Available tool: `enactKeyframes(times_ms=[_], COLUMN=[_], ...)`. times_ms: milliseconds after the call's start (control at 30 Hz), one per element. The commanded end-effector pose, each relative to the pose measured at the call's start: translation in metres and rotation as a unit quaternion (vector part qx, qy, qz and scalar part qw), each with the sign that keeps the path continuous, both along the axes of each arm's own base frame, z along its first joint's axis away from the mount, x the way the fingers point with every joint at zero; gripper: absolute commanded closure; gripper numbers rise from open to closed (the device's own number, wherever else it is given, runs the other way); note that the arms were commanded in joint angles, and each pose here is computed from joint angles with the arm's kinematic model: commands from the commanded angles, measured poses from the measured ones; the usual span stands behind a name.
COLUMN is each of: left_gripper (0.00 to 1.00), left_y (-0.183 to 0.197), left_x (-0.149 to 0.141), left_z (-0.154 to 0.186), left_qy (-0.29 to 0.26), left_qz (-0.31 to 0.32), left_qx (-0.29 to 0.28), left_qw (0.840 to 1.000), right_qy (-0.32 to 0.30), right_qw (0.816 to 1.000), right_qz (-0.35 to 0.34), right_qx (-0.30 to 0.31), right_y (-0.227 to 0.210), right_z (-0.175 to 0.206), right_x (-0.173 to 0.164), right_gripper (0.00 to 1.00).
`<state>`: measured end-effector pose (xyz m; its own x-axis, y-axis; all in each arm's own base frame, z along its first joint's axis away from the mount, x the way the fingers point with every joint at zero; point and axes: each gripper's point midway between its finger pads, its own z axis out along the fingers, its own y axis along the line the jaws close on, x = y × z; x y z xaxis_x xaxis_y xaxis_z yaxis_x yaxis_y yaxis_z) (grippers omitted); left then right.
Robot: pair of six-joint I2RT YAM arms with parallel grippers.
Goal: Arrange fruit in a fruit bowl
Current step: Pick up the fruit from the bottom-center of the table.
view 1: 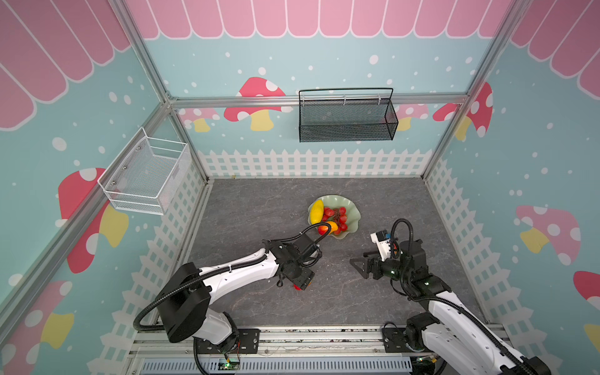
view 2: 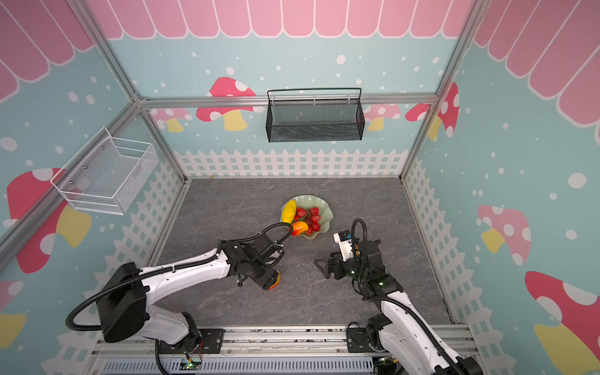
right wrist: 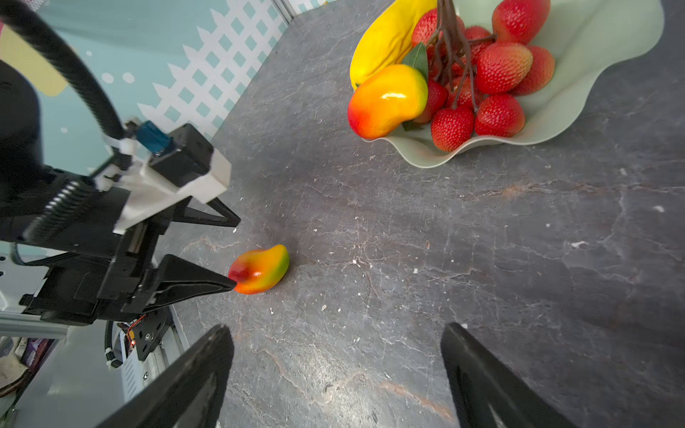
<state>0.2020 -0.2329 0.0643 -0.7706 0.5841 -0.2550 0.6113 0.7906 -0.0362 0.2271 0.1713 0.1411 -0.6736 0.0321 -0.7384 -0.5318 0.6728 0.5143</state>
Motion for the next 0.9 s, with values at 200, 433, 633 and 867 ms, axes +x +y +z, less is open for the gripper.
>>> enactKeyframes(times_ms=[200, 433, 633, 867], left_gripper=[0.26, 0.42, 0.53, 0.58], left_y=[-0.01, -0.013, -0.026, -0.054], left_x=[-0.001, 0.007, 0.018, 0.032], left_z=[-0.03, -0.03, -0.009, 0.038], left_qy=[0.016, 0.002, -0.027, -0.061], left_qz=[-0.006, -0.007, -0.009, -0.015], left_qx=[0.01, 0.016, -0.016, -0.09], left_qw=[1.0, 1.0, 0.999, 0.994], right_qy=[0.0, 0.005, 0.008, 0.009], right_qw=[1.0, 1.0, 1.0, 0.999], right_qz=[0.013, -0.001, -0.015, -0.038], right_qx=[0.011, 0.001, 0.0, 0.009], right_y=[0.006, 0.003, 0.0, -0.007], right_z=[0.002, -0.002, -0.002, 0.002], right_x=[0.002, 0.008, 0.012, 0.013], right_gripper=[0.09, 0.09, 0.09, 0.09])
